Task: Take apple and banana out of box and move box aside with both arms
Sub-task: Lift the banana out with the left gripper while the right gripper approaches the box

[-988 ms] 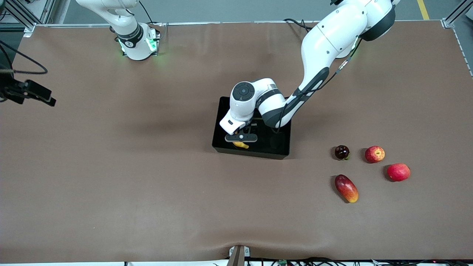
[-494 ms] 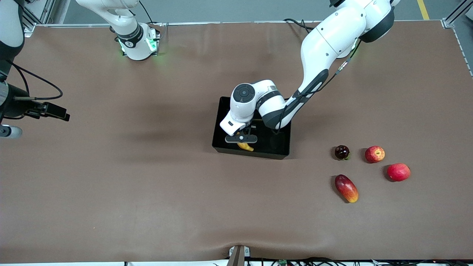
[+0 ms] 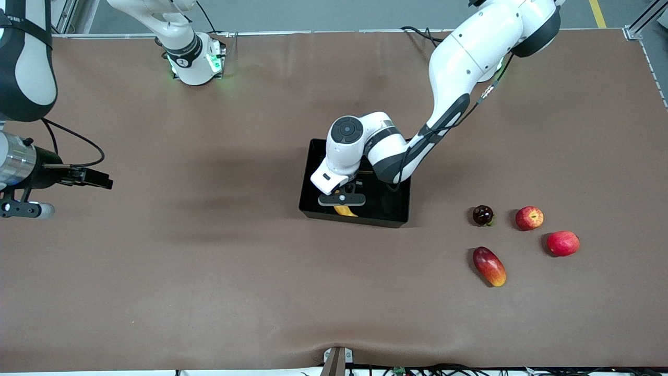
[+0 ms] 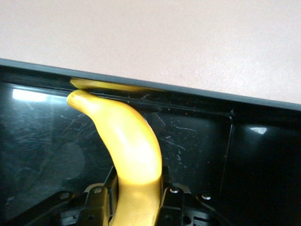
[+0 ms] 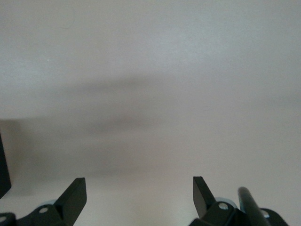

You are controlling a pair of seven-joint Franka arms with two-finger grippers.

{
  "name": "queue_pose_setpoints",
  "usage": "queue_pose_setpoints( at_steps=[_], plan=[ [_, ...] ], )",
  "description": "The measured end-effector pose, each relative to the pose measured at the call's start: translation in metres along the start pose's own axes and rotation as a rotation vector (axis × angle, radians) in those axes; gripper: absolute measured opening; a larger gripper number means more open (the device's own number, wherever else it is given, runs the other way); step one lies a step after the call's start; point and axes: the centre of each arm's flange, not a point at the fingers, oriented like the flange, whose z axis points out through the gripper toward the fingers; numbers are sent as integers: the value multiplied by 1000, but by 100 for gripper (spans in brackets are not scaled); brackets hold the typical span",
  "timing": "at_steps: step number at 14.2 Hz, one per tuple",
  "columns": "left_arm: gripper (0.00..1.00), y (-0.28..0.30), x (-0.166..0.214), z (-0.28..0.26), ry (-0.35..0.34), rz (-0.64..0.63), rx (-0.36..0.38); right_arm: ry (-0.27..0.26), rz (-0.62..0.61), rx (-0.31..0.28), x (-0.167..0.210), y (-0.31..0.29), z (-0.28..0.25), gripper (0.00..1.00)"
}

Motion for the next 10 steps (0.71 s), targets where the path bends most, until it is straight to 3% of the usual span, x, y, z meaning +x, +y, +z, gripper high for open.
queue_pose_setpoints(
  at_steps=[4, 8, 10],
  plan=[
    [38, -10, 24, -42, 33, -15, 43, -4, -28, 118, -3, -38, -3, 100],
    [38, -35, 65, -72, 64, -74, 14, -24, -34, 204, -2, -55, 4, 100],
    [38, -55, 86, -96, 76, -100, -6, -31, -23, 212, 1, -86, 15, 100]
  ],
)
